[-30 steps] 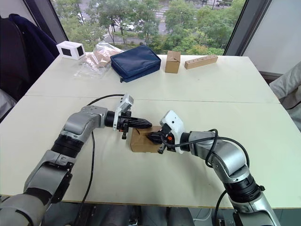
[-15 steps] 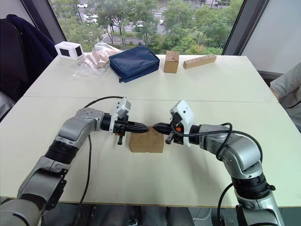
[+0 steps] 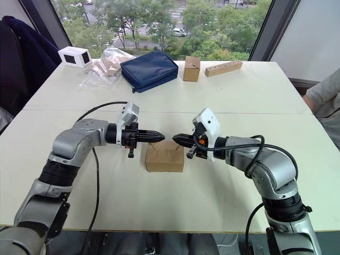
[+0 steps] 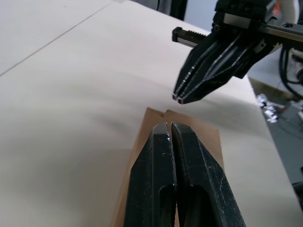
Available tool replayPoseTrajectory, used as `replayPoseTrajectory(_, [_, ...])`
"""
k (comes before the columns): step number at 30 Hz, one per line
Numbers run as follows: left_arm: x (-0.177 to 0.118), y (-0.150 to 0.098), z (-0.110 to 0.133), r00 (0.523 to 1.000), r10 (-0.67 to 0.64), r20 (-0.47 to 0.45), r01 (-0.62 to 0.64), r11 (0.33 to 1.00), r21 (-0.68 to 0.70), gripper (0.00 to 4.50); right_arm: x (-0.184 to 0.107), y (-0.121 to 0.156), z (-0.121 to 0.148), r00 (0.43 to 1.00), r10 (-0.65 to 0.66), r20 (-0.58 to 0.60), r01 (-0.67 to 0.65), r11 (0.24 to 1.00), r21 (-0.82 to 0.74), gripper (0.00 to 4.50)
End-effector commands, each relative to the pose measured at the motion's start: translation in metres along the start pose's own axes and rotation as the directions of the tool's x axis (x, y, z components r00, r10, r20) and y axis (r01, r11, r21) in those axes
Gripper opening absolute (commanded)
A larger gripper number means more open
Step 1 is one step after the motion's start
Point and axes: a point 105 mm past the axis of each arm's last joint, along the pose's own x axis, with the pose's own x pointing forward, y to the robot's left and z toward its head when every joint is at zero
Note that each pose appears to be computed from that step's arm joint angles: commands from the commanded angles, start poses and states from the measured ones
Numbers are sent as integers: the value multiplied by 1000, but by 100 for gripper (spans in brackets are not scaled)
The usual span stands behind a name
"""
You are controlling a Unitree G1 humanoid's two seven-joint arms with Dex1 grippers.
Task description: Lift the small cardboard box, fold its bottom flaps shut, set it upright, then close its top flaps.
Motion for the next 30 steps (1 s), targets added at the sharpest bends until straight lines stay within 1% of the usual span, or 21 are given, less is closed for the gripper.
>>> replayPoseTrajectory(1, [2,-6,-9,1000,-7,-25,7,1000,3,9,3,2,-7,1000,13,-14,-14,1000,-19,0])
replayPoseTrajectory(4, [5,-9,-30,995,-5,-101,8,1000,29,9,7,1,-21,998,15,-60,-16,1000,-18,0])
replayPoseTrajectory(8, [7,-6,-36,994,14,-104,-12,1000,19,9,10,-5,-40,992,-4,-129,0,1000,-27,0])
replayPoseTrajectory(11, [5,-6,-32,996,23,-81,-21,999,30,9,9,-5,-36,993,3,-116,-8,999,-43,0])
replayPoseTrajectory(13, [3,-6,-28,998,26,-62,-24,999,33,9,7,-3,-26,997,14,-77,-16,999,-31,0])
replayPoseTrajectory(16, [-8,-6,-8,998,63,20,-64,997,39,9,-6,1,0,1000,26,-5,-26,998,-51,0])
replayPoseTrajectory(20, [-22,-14,2,996,66,56,-66,998,6,9,-22,6,11,999,34,11,-33,997,-67,0])
replayPoseTrajectory(21, [-26,-18,4,996,64,56,-64,998,2,9,-27,8,12,999,34,8,-34,997,-73,0])
replayPoseTrajectory(24, [-53,-21,4,987,150,50,-151,988,30,9,-52,9,12,999,19,-38,-23,994,-107,0])
replayPoseTrajectory(28, [-82,-31,-3,977,215,-1,-215,976,26,9,-81,9,7,994,-18,-106,4,991,-133,0])
replayPoseTrajectory(30, [-90,-35,-5,970,244,-15,-244,970,24,9,-91,7,4,990,-40,-134,22,990,-138,0])
